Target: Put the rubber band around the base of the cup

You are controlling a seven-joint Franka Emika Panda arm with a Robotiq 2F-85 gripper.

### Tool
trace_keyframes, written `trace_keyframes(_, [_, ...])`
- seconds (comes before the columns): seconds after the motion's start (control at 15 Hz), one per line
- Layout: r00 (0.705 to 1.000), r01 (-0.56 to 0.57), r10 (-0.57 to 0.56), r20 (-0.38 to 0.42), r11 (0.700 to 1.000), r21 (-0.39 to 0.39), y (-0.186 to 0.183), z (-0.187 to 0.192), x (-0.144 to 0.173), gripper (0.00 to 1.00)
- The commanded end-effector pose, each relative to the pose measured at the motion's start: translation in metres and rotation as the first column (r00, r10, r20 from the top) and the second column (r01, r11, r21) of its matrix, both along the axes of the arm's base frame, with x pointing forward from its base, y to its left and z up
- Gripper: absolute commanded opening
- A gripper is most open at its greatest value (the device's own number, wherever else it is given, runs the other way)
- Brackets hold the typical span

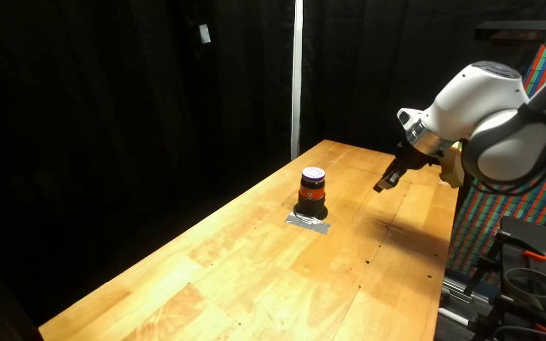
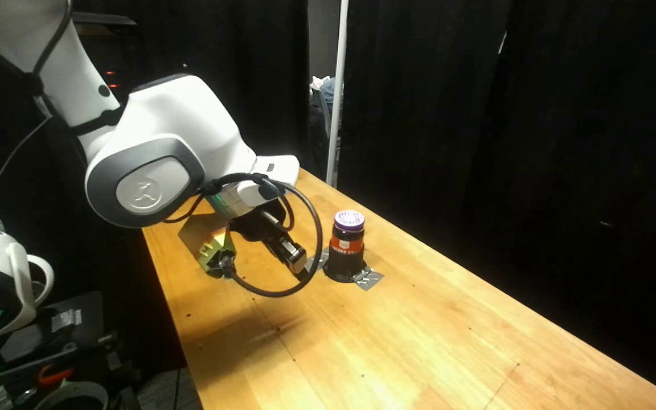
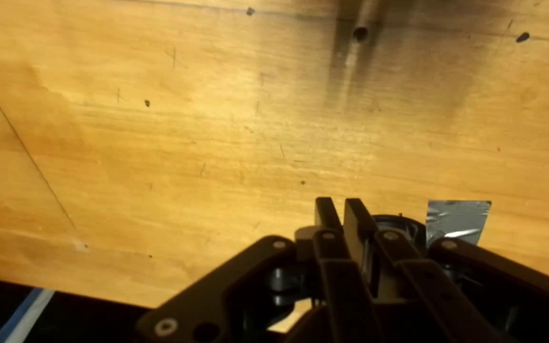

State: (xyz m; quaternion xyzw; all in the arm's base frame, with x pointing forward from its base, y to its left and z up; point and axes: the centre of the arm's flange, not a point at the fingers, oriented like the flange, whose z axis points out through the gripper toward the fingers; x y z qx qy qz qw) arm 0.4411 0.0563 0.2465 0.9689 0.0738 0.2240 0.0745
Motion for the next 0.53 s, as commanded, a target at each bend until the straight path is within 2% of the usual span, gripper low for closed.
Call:
trace_keyframes(0.0, [0.99,-0.008,0.008,-0.138,1.0,-0.005,0.013,0.076,0.016,0.14])
trace_keyframes(0.07, [0.984,0.004,-0.004,-0.181,1.0,0.002,0.012,0.082,0.02,0.39])
trace_keyframes(0.13, [0.976,0.023,-0.023,-0.216,1.0,-0.003,0.014,0.089,0.024,0.39])
trace_keyframes(0.47, [0.949,0.077,-0.077,-0.305,0.997,-0.014,0.026,0.146,0.047,0.76])
